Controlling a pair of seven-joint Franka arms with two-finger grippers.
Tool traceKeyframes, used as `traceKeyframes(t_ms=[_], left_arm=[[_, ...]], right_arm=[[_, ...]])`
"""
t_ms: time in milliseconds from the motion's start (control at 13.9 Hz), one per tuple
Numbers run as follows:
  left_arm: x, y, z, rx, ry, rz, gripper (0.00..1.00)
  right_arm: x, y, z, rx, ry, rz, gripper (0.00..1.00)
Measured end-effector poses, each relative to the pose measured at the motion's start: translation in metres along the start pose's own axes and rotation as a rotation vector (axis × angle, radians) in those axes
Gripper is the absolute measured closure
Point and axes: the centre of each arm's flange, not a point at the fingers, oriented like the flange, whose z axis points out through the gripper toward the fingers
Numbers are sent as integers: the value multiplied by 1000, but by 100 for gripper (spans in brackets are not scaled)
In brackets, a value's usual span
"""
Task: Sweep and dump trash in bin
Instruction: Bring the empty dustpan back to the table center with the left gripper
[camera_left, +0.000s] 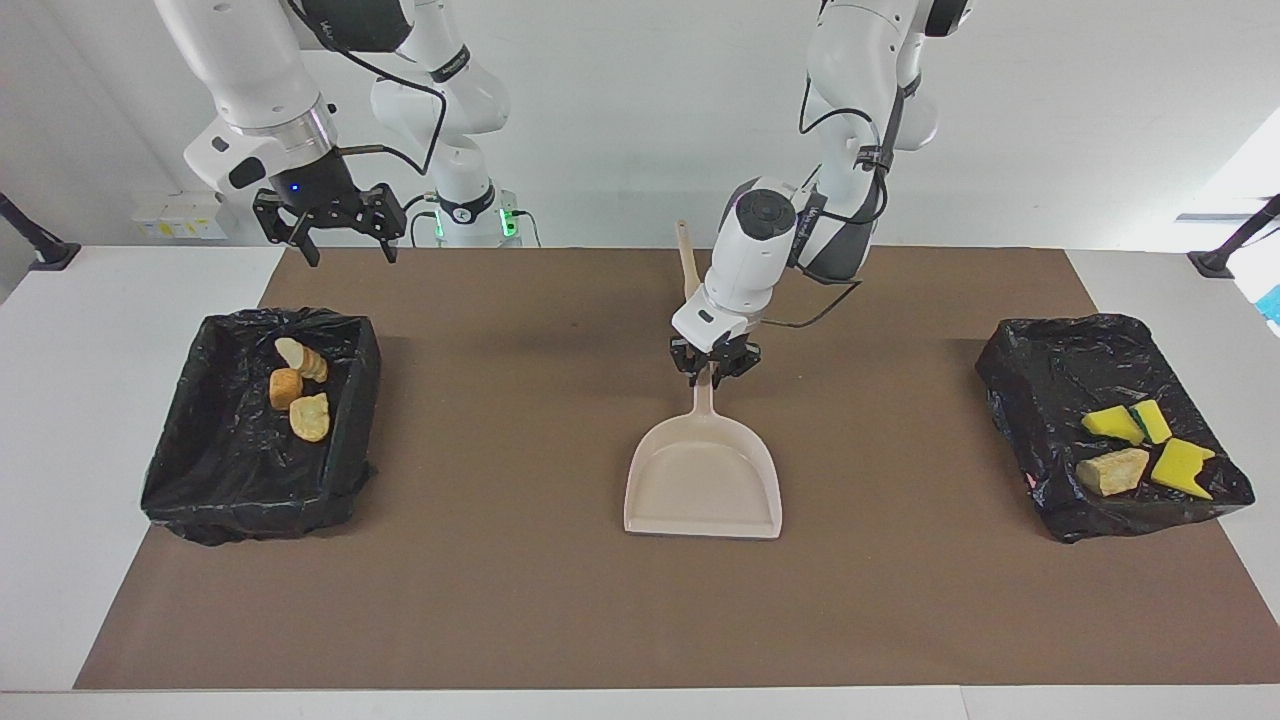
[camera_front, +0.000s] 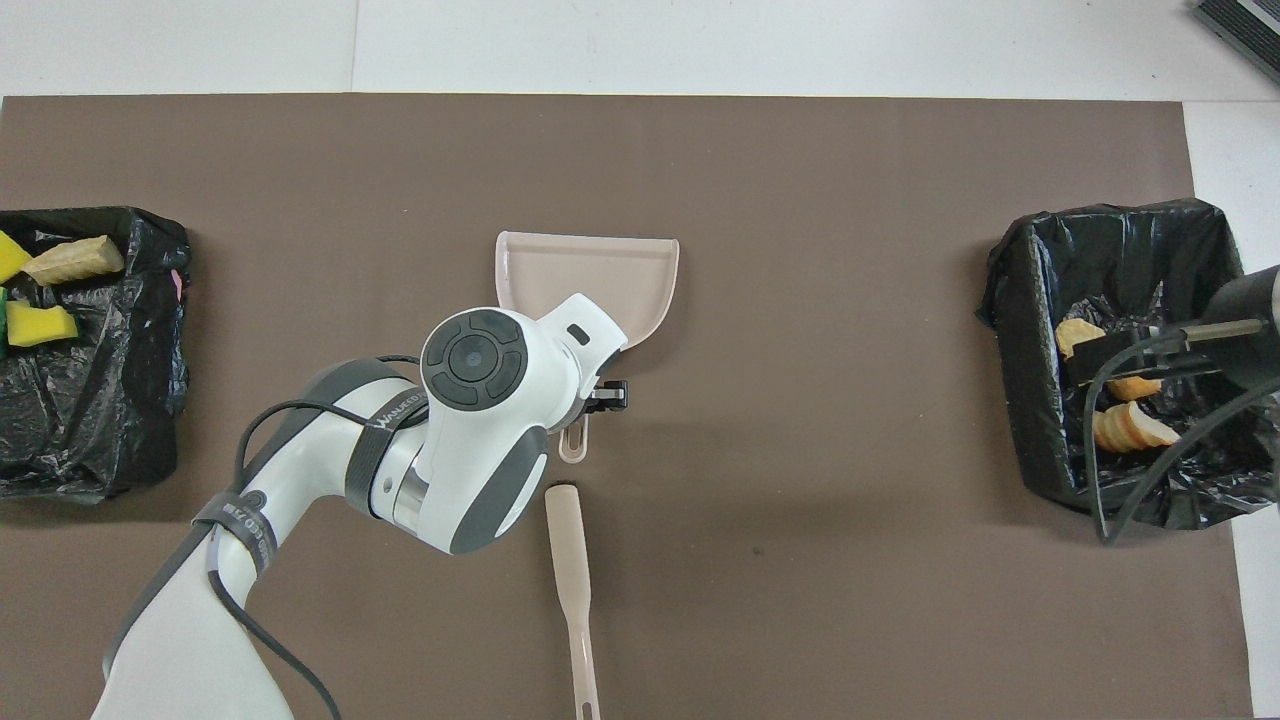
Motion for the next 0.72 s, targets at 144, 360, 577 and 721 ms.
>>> traceKeyframes(t_ms=[144,360,577,721], left_arm=[[9,-12,-14,-4,20,-28,7],[32,-54,-52,-8,45,-103,0],[45,-115,-96,0,42,-123,0],[46,-160,-123,11,15,-87,0]], right_arm=[[0,0,0,0,0,0,0],[0,0,0,0,0,0,0],[0,0,0,0,0,0,0],[0,0,0,0,0,0,0]])
